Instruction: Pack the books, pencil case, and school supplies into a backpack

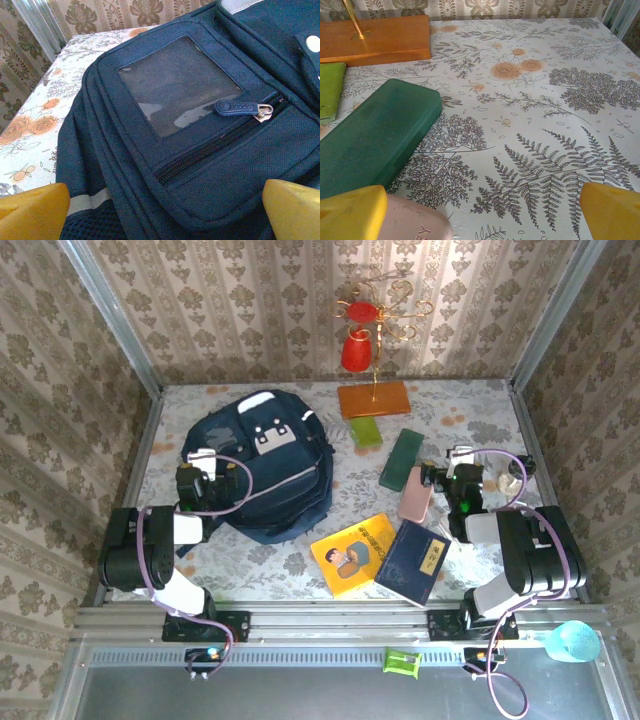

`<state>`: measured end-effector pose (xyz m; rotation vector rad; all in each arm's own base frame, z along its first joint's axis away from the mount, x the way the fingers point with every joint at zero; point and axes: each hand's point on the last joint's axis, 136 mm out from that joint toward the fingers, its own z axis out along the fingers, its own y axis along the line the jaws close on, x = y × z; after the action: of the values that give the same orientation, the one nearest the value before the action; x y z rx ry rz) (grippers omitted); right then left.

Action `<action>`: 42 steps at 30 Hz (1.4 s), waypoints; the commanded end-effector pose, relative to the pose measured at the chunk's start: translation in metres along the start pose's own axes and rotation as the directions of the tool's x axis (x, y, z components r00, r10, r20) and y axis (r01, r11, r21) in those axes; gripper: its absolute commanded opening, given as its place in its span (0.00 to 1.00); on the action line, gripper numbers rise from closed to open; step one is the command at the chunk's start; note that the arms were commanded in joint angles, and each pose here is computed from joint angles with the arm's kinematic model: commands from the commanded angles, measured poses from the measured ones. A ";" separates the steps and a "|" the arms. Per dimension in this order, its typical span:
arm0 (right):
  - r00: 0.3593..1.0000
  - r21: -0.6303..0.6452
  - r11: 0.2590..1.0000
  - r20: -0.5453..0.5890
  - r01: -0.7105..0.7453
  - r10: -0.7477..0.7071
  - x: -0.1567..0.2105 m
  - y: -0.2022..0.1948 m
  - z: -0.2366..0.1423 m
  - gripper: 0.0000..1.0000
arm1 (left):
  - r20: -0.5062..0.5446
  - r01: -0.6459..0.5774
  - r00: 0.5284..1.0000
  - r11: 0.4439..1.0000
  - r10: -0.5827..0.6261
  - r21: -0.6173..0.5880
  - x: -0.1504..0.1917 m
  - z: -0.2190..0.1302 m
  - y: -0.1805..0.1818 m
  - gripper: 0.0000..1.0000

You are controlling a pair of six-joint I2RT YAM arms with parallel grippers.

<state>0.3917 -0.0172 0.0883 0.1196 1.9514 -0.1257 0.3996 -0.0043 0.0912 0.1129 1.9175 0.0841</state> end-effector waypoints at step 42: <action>0.960 -0.239 0.936 -0.175 -0.258 0.219 -0.081 0.106 -0.066 0.94 | -0.314 0.580 0.747 0.805 -0.586 -0.124 -0.007 -0.042 0.005 0.91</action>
<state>0.3817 0.0296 0.2199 0.3155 1.8320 0.1618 0.3870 0.0273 0.1717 -0.4157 1.9332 -0.1241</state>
